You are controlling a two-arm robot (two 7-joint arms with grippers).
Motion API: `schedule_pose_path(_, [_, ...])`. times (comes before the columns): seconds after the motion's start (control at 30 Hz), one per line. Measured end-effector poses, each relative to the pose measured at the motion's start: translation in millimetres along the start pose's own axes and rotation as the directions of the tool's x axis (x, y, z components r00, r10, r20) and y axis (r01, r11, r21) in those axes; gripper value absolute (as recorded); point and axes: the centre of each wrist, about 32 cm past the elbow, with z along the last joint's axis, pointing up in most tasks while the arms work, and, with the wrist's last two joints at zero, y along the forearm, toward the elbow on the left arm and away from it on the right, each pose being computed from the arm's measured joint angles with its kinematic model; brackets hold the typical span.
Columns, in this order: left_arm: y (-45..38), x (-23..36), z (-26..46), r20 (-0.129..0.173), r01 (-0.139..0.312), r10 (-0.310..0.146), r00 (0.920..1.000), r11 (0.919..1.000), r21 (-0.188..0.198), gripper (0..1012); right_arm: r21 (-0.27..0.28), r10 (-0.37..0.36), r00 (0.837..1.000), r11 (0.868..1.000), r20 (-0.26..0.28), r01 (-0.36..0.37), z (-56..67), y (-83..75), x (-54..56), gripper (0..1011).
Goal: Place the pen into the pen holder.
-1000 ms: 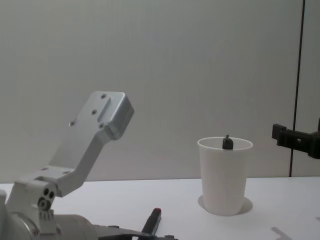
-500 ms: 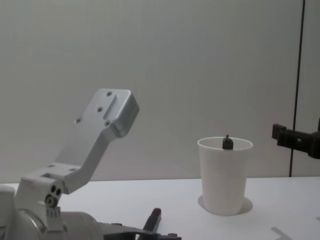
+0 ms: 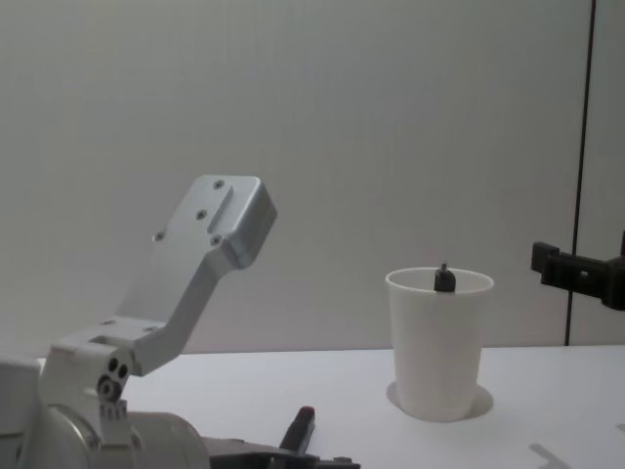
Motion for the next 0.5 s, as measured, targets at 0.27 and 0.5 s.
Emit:
schedule_pose_path(0.27, [-1.0,0.4,1.2,-0.014,0.001,-0.001,0.9999,0.9999,0.011,1001,0.000,0.000,1.000,1.000,0.000,0.000,0.0,0.0,0.0,1001])
schedule_pose_path(0.5, [-1.5,0.7,1.7,-0.021,0.000,0.000,0.9998,0.9998,0.017,1001,0.000,0.000,1.000,1.000,0.000,0.000,0.0,0.0,0.0,1001])
